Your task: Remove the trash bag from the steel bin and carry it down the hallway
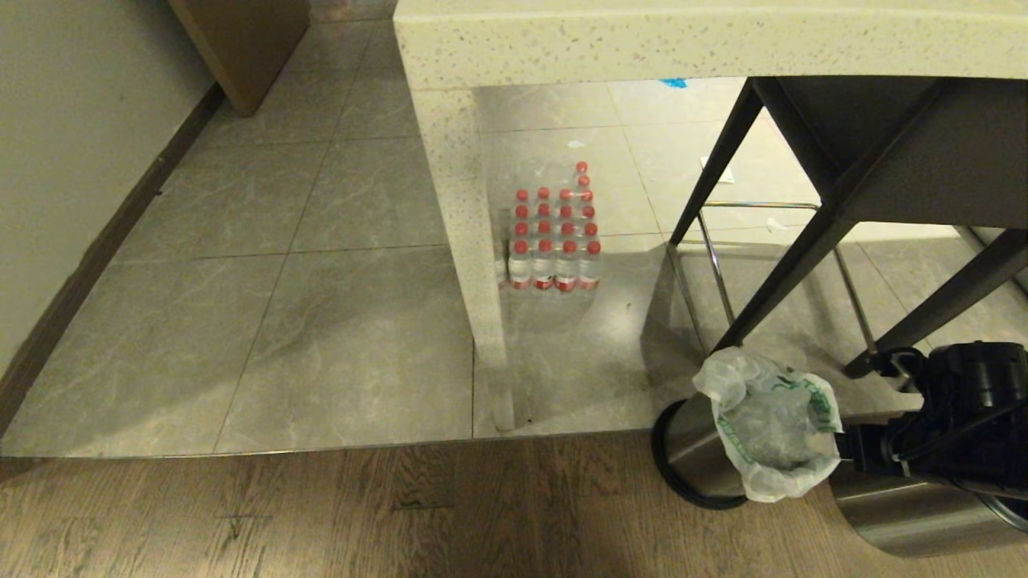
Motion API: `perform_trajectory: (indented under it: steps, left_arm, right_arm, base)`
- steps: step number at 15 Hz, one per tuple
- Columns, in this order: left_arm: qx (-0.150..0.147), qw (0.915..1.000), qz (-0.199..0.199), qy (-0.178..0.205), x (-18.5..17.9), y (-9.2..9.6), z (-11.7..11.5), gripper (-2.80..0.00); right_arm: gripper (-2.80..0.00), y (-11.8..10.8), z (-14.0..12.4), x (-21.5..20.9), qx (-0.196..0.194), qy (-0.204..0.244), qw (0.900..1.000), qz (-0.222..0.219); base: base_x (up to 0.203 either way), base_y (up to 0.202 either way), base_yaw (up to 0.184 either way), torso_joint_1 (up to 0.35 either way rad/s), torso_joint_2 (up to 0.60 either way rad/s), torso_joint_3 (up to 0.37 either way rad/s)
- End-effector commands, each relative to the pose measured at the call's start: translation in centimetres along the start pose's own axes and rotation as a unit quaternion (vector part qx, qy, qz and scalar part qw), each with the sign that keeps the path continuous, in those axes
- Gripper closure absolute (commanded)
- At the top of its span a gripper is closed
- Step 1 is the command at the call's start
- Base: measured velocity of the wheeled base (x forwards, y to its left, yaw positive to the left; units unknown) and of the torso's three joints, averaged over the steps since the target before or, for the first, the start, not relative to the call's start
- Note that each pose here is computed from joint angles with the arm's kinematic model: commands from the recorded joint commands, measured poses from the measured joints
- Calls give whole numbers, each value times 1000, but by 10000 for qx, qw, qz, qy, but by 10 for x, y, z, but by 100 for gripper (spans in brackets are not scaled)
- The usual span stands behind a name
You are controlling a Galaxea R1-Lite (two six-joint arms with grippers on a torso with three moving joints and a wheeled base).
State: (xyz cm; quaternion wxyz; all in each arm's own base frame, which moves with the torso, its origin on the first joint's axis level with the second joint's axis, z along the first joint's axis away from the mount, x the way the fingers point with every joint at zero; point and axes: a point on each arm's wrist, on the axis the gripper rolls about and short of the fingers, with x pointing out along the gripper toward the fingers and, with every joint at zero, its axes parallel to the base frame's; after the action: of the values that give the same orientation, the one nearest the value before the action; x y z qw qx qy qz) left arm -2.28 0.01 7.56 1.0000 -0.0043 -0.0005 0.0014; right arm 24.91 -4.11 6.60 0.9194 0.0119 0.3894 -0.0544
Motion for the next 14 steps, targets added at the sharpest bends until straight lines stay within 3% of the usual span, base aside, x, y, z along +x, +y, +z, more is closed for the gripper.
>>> perform_trajectory:
  steps: [1,4,14]
  left_arm:
    - [-3,10000,1,-3,0,0,0,0]
    - [-3,10000,1,-3,0,0,0,0]
    - [-3,10000,1,-11,0,0,0,0]
  right_arm:
    - [-280,11,-190,-201,-86,-3881,9202,515]
    - [-280,11,-192,-200,-115,-3647,9296,519]
    - [-280,11,-191,-200,-123,-3724,9265,527]
  base:
    - [0,0,0,0,0,0]
    - [0,0,0,0,0,0]
    - [0,0,0,0,0,0]
